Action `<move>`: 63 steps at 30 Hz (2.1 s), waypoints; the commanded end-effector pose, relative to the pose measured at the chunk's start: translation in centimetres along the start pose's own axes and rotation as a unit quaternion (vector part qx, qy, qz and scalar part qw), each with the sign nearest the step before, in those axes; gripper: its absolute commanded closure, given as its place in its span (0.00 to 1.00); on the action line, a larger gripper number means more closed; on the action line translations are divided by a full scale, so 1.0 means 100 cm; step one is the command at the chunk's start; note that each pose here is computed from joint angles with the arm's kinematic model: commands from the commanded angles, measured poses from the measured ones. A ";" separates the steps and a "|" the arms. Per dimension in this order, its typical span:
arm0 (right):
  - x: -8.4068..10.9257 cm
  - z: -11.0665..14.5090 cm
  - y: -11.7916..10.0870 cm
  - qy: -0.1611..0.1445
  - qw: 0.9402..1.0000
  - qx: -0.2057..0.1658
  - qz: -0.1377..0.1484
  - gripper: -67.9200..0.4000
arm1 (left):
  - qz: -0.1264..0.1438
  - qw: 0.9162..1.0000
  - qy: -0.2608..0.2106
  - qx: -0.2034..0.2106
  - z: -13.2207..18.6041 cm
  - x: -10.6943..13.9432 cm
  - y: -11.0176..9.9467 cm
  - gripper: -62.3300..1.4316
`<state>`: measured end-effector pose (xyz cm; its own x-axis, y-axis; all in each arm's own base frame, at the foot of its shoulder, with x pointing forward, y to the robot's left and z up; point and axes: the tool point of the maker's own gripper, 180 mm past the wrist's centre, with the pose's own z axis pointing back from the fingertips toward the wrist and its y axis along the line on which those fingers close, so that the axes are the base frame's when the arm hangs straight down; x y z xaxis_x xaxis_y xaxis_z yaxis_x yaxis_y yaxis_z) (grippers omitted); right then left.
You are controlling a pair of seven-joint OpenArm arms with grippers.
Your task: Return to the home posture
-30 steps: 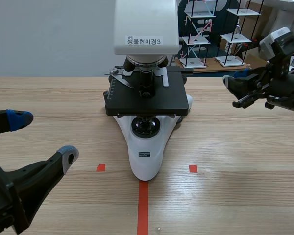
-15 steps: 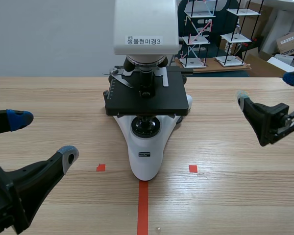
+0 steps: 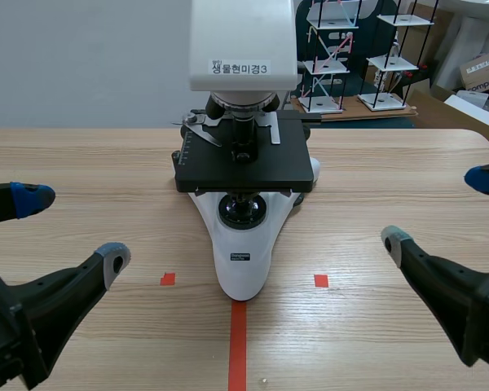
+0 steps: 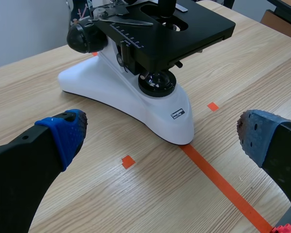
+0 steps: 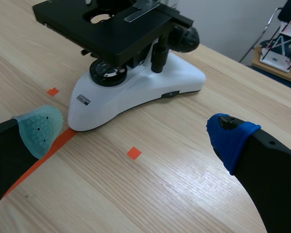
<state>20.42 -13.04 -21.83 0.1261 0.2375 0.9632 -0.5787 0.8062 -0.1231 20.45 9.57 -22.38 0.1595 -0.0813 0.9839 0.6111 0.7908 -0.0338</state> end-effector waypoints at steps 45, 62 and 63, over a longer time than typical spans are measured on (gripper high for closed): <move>0.004 0.005 0.004 -0.013 1.000 0.004 -0.007 0.01 | 0.001 1.000 -0.015 -0.001 0.000 0.009 -0.002 0.00; 0.004 0.005 0.004 -0.013 1.000 0.005 -0.007 0.01 | 0.001 1.000 -0.015 -0.001 0.000 0.009 -0.002 0.00; 0.004 0.005 0.004 -0.013 1.000 0.005 -0.007 0.01 | 0.001 1.000 -0.015 -0.001 0.000 0.009 -0.002 0.00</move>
<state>19.46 -12.78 -22.09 0.1420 0.2216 0.9648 -0.5864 0.8041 -0.0984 20.45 9.57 -22.38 0.1594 -0.0816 0.9838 0.6112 0.7907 -0.0334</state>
